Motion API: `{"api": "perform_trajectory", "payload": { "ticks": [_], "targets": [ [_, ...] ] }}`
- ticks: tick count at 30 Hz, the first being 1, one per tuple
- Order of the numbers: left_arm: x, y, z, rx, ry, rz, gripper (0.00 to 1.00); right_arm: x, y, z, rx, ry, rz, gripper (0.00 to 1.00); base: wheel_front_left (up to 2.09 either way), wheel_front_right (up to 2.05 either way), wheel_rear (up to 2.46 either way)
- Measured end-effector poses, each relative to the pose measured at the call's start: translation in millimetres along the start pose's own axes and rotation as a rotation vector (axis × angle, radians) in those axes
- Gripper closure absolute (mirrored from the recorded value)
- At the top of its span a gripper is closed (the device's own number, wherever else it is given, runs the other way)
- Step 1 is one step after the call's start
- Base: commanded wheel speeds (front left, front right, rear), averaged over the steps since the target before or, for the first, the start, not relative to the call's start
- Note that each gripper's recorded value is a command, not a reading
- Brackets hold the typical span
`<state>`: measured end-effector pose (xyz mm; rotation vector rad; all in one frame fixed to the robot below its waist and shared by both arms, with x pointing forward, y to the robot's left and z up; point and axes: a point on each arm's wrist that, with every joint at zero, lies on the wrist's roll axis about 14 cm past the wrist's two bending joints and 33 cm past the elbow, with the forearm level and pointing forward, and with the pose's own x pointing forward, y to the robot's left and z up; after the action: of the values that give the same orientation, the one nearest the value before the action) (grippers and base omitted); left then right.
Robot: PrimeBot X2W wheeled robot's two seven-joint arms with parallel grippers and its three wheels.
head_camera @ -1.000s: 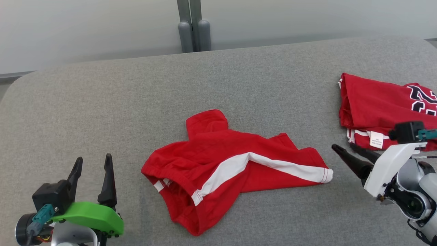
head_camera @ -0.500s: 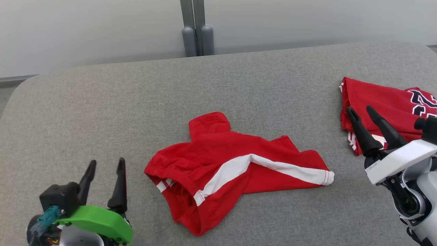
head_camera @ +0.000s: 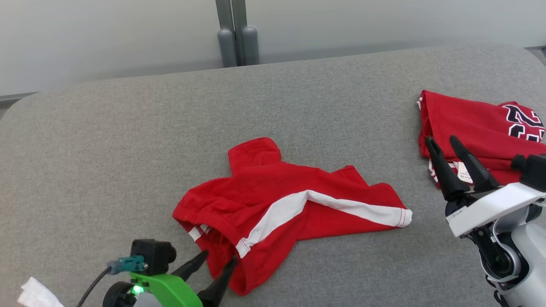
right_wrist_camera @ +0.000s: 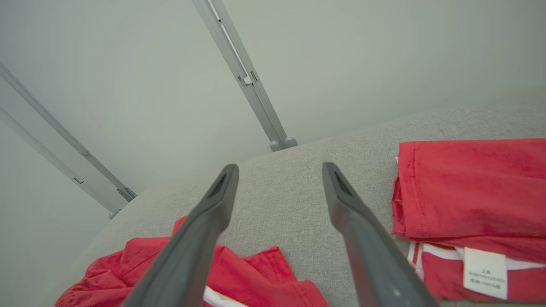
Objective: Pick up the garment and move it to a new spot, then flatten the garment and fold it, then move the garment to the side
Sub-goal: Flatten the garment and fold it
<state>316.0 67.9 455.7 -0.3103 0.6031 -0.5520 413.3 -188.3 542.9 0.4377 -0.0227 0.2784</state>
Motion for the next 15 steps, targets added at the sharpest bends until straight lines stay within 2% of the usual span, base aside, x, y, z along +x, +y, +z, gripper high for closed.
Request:
{"api": "perform_trajectory", "payload": {
  "ticks": [4,10,11,12,13,14,15],
  "targets": [
    [15.2,-9.1,-10.6,-0.016,0.072,-0.047,0.0,-1.8,-1.6,-1.3,0.002,0.006,-0.01,0.0,0.0,0.0,0.0],
    [34.9,-12.2,-11.3,-0.015,0.1,-0.085,0.0,-6.6,-4.8,-2.6,0.007,0.007,-0.031,0.0,0.0,0.0,0.0],
    [36.6,-12.0,-12.9,-0.014,0.11,-0.086,0.14,-7.5,-5.8,-2.8,0.007,0.008,-0.035,0.0,0.0,0.0,0.0],
    [38.3,-11.7,-15.7,-0.013,0.124,-0.087,0.42,-8.5,-6.9,-3.3,0.008,0.01,-0.04,0.0,0.0,0.0,0.0],
    [39.9,-11.6,-16.9,-0.012,0.131,-0.088,0.62,-9.3,-7.9,-3.5,0.009,0.01,-0.044,0.0,0.0,0.0,0.0],
    [41.2,-11.9,-17.3,-0.012,0.136,-0.092,0.93,-10.0,-9.0,-3.9,0.01,0.012,-0.048,0.0,0.0,0.0,0.0],
    [41.8,-12.7,-17.7,-0.013,0.139,-0.098,1.0,-10.4,-9.8,-3.9,0.01,0.012,-0.051,0.0,0.0,0.0,0.0]
  ]
}}
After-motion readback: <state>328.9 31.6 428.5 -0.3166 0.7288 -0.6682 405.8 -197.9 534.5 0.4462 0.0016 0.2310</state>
